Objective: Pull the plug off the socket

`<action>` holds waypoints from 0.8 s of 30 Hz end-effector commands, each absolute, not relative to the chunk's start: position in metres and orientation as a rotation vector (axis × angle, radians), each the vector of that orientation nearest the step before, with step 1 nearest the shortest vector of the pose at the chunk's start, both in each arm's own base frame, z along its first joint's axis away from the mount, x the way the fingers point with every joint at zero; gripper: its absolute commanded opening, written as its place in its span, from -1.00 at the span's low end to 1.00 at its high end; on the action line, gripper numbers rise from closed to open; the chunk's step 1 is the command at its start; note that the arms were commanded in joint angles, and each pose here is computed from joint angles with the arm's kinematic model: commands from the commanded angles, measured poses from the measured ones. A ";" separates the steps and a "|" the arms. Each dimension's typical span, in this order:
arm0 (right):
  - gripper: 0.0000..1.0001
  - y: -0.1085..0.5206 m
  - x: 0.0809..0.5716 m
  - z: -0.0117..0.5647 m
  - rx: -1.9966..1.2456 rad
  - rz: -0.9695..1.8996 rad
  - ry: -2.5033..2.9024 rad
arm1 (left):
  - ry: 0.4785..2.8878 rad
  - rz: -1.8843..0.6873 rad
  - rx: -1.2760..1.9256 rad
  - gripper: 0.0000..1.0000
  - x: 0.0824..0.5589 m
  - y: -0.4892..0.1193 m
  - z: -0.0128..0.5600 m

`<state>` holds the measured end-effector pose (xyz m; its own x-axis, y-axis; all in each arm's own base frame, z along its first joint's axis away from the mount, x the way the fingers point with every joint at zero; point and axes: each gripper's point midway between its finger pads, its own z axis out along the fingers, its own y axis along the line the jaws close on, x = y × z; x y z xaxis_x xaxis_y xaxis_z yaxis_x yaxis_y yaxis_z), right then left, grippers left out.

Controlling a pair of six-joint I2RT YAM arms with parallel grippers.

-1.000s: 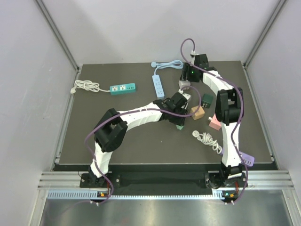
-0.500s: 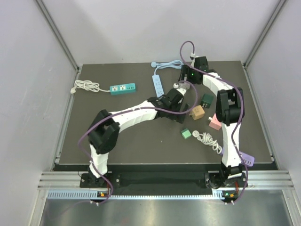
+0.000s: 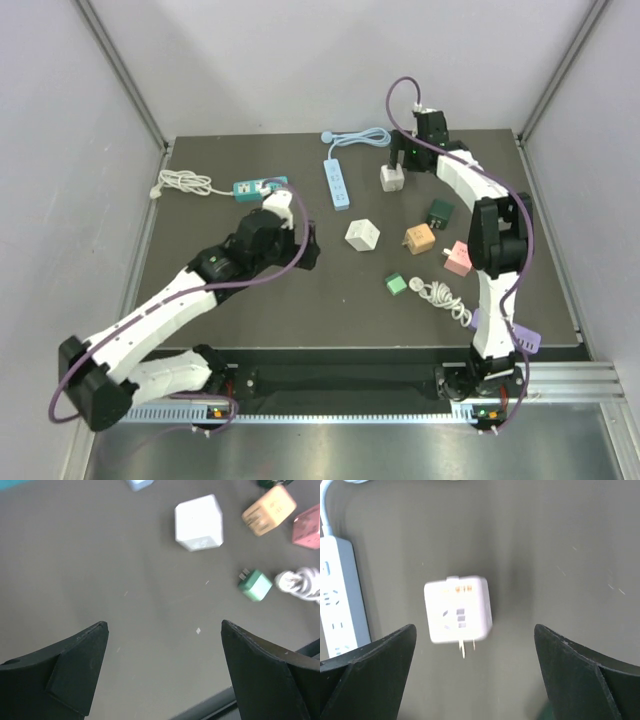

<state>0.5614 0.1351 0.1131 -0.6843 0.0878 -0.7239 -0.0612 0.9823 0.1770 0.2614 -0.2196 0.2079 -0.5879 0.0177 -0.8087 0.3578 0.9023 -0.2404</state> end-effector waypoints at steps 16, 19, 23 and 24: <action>0.99 0.220 0.336 0.169 -0.028 0.372 2.122 | 1.975 -1.031 0.009 0.97 0.182 -0.199 0.166; 1.00 0.216 0.298 0.160 0.043 0.478 2.083 | 1.902 -1.159 -0.027 0.97 0.174 -0.204 0.162; 1.00 0.208 0.253 0.178 0.107 0.673 1.905 | 1.792 -1.273 -0.014 0.97 0.165 -0.208 0.164; 0.99 0.199 0.247 0.163 0.135 0.667 1.889 | 1.783 -1.280 -0.008 0.97 0.164 -0.208 0.163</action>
<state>0.2475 0.1954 0.1264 -0.5586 0.1791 -0.8098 -0.2060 0.9158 0.3447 0.1654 -0.1972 0.1248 -0.6349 -0.3938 -0.6647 0.3715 0.5987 -0.7096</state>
